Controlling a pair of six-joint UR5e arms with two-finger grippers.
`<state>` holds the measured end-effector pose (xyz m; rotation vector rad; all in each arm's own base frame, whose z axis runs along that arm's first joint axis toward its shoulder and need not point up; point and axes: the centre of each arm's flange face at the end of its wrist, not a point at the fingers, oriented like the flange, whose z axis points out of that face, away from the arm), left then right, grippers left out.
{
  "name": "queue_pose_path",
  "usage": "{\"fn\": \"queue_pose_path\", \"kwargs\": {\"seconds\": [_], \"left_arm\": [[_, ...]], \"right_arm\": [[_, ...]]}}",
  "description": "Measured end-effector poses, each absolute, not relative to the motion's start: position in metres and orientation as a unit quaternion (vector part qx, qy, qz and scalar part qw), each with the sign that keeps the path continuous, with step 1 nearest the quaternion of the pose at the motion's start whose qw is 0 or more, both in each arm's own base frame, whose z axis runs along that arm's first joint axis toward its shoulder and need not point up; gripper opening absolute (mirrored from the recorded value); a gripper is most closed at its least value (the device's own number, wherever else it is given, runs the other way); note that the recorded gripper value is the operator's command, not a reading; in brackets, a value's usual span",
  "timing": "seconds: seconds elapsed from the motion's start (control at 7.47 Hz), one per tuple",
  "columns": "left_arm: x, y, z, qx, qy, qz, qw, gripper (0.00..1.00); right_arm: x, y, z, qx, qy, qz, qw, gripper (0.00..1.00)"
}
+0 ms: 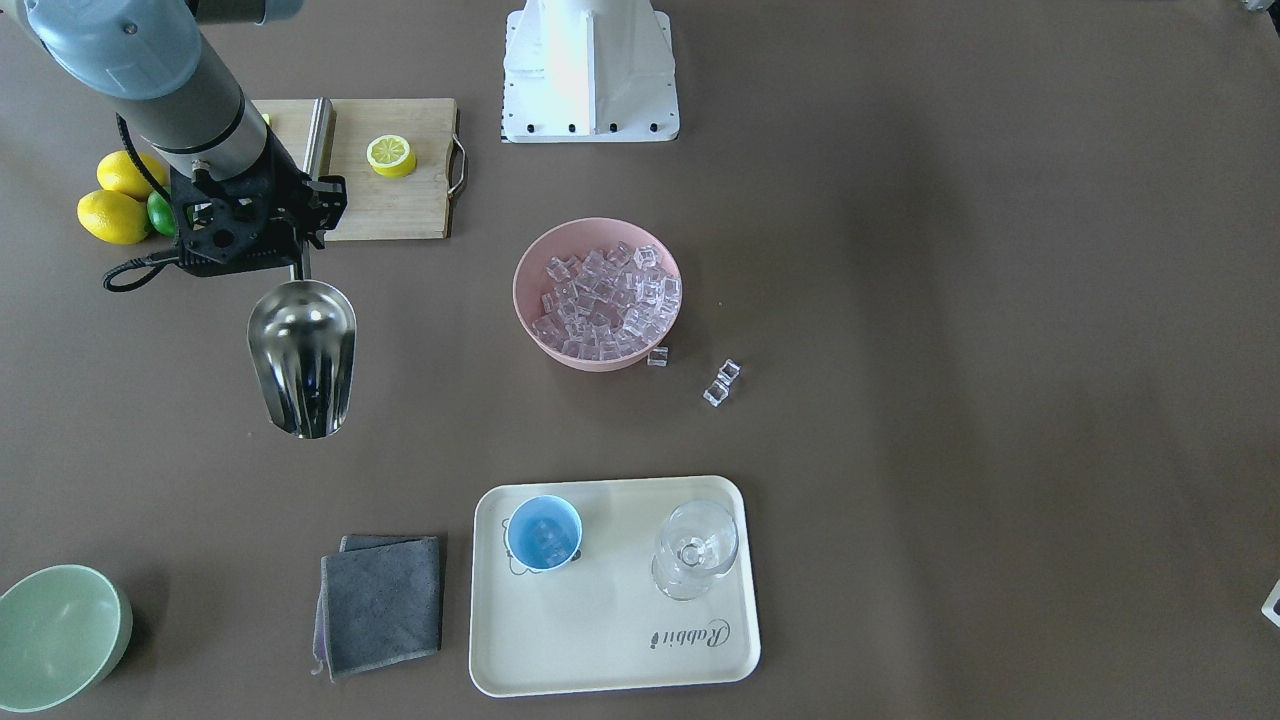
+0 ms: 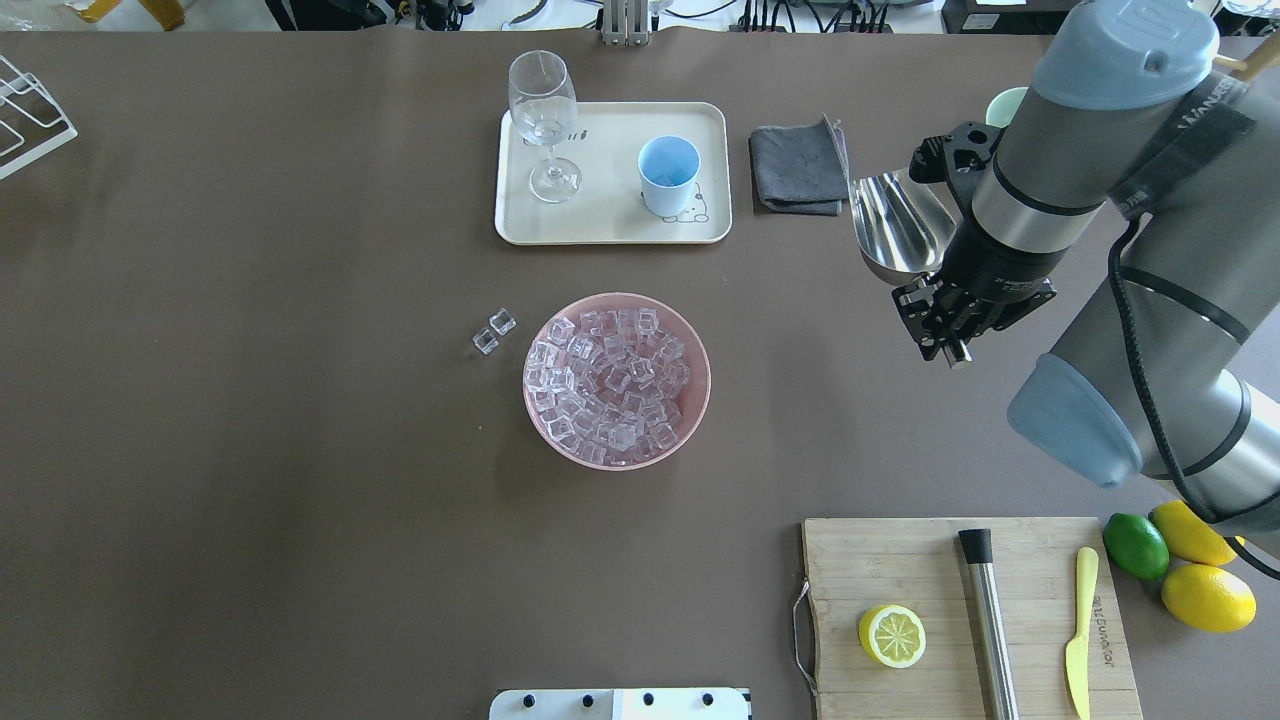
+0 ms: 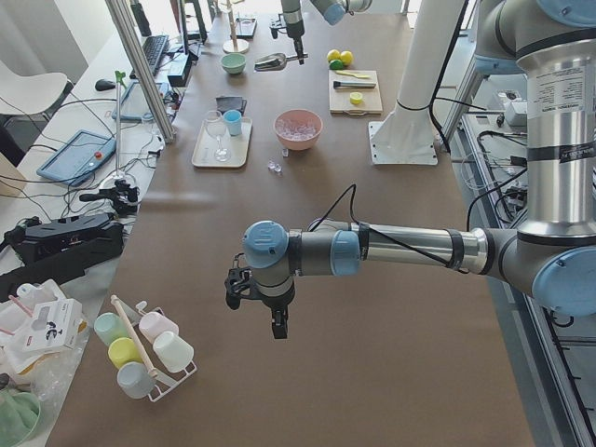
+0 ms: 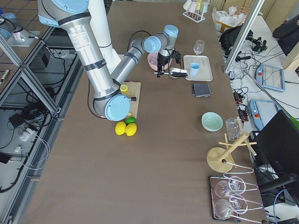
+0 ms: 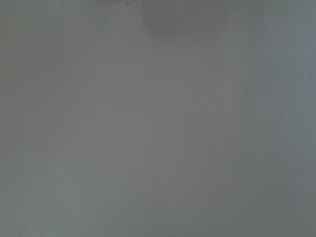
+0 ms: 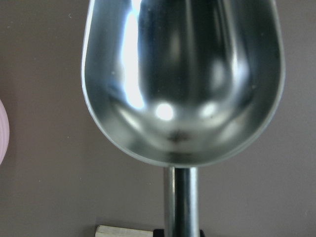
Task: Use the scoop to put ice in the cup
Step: 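Carry the empty scoop back to its spot on the table, then lower the scoop onto the table and open the right gripper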
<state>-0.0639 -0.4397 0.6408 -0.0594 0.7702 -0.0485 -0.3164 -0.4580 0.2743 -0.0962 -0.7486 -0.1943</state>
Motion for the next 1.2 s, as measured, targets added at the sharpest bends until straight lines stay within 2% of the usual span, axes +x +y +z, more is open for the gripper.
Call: {"fn": "queue_pose_path", "kwargs": {"seconds": [0.8, 1.2], "left_arm": [[-0.064, -0.44, 0.64, -0.028, 0.376, -0.024, 0.926, 0.99], [-0.064, -0.44, 0.641, -0.029, 0.376, -0.024, 0.926, 0.99]], "right_arm": [[-0.321, -0.391, 0.376, -0.078, -0.362, -0.039, 0.928, 0.0], [-0.352, -0.384, 0.418, -0.065, -0.36, -0.044, 0.93, 0.0]]}}
